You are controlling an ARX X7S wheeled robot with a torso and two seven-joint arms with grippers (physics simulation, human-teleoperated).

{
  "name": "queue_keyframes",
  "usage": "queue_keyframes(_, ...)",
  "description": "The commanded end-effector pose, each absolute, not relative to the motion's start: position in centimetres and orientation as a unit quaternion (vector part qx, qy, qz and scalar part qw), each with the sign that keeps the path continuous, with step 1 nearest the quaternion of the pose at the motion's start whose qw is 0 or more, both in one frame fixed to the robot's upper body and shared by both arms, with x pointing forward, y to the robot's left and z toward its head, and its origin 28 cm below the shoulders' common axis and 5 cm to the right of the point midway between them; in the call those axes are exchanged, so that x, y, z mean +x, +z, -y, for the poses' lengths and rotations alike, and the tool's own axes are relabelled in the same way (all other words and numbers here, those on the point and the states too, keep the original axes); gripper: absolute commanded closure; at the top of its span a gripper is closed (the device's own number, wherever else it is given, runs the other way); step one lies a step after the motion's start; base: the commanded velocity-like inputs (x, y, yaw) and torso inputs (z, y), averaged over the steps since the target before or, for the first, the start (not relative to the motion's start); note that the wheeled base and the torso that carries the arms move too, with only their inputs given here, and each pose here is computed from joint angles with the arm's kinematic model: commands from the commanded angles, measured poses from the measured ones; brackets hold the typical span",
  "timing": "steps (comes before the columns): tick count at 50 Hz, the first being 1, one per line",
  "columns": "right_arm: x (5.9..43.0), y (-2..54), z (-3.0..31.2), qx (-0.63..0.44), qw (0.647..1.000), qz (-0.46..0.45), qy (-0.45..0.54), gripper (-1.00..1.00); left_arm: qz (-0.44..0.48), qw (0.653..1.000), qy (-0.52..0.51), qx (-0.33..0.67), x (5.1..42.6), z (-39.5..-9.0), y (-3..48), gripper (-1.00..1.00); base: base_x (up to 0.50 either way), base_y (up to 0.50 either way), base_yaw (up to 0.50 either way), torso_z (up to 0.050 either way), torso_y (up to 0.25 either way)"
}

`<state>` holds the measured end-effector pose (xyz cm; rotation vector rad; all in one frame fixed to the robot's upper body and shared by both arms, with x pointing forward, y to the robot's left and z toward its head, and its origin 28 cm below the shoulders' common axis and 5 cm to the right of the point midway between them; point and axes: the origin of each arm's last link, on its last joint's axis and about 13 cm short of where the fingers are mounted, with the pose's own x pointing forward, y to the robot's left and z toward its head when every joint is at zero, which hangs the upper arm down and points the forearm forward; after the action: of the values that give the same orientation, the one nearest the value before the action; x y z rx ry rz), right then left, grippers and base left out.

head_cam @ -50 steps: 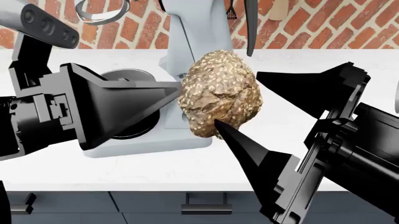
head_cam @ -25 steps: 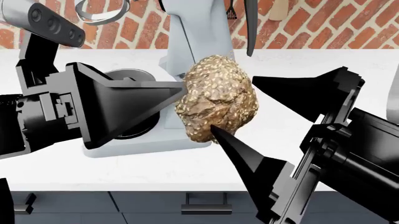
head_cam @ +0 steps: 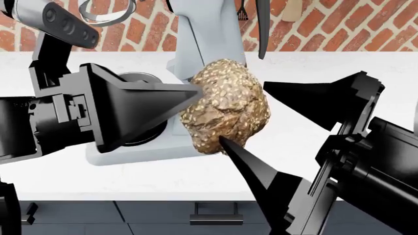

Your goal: Place the bread in the stand mixer bowl.

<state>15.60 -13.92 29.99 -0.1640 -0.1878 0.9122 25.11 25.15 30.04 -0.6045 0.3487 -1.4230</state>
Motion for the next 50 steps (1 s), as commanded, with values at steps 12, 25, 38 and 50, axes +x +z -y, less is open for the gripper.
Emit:
queue_keyframes(12,16.0,30.1,13.9,-0.083,0.890,0.102,0.436,1.00,-0.161,0.680,-0.663,-0.269,25.6,-23.8,29.9,-1.00,0.00,0.00,0.00,0.000,0.000)
queue_keyframes(25,15.9,30.1,13.8,-0.082,0.889,0.107,0.437,1.00,-0.166,0.669,-0.674,-0.268,26.3,-22.9,29.7,-1.00,0.00,0.00,0.00,0.000,0.000)
queue_keyframes(38,15.7,30.3,13.8,-0.081,0.888,0.113,0.438,1.00,-0.169,0.673,-0.674,-0.255,26.8,-21.9,29.5,-1.00,0.00,0.00,0.00,0.000,0.001)
queue_keyframes(50,15.8,30.2,13.8,-0.077,0.888,0.116,0.439,1.00,-0.152,0.690,-0.664,-0.245,27.1,-21.8,29.2,1.00,0.00,0.00,0.00,0.000,0.000)
